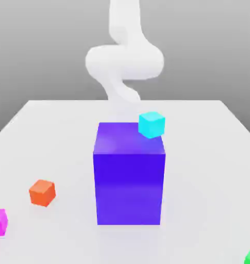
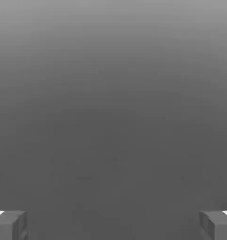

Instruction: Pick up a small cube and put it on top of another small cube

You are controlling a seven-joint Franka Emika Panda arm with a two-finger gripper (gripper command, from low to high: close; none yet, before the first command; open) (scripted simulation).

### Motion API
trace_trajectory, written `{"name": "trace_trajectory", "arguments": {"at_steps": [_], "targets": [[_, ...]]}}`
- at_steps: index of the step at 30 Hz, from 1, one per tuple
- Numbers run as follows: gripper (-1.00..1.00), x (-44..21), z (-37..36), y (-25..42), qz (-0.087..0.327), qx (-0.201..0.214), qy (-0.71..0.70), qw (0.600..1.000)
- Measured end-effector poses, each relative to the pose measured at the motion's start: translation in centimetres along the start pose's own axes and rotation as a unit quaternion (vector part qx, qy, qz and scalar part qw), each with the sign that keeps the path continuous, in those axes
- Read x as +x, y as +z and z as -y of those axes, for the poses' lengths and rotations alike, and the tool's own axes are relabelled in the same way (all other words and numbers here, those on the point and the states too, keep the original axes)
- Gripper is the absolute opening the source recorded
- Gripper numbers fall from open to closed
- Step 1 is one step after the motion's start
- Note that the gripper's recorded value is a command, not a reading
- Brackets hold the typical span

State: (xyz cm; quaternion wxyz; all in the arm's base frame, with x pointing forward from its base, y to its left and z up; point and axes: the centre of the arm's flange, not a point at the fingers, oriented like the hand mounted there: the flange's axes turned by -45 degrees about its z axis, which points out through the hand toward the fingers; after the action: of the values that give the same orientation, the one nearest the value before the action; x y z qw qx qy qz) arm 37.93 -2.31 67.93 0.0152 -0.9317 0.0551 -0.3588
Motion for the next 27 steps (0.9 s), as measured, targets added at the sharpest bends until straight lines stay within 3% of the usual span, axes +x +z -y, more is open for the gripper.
{"name": "trace_trajectory", "arguments": {"at_steps": [7, 13, 27], "targets": [[0.0, -1.0, -7.6, 12.5, 0.085, -0.036, 0.147, 0.985], [0.0, -5.0, -15.1, 21.9, 0.147, -0.079, 0.27, 0.948], [0.0, -24.6, -31.9, 36.5, 0.256, -0.22, 0.527, 0.78]]}}
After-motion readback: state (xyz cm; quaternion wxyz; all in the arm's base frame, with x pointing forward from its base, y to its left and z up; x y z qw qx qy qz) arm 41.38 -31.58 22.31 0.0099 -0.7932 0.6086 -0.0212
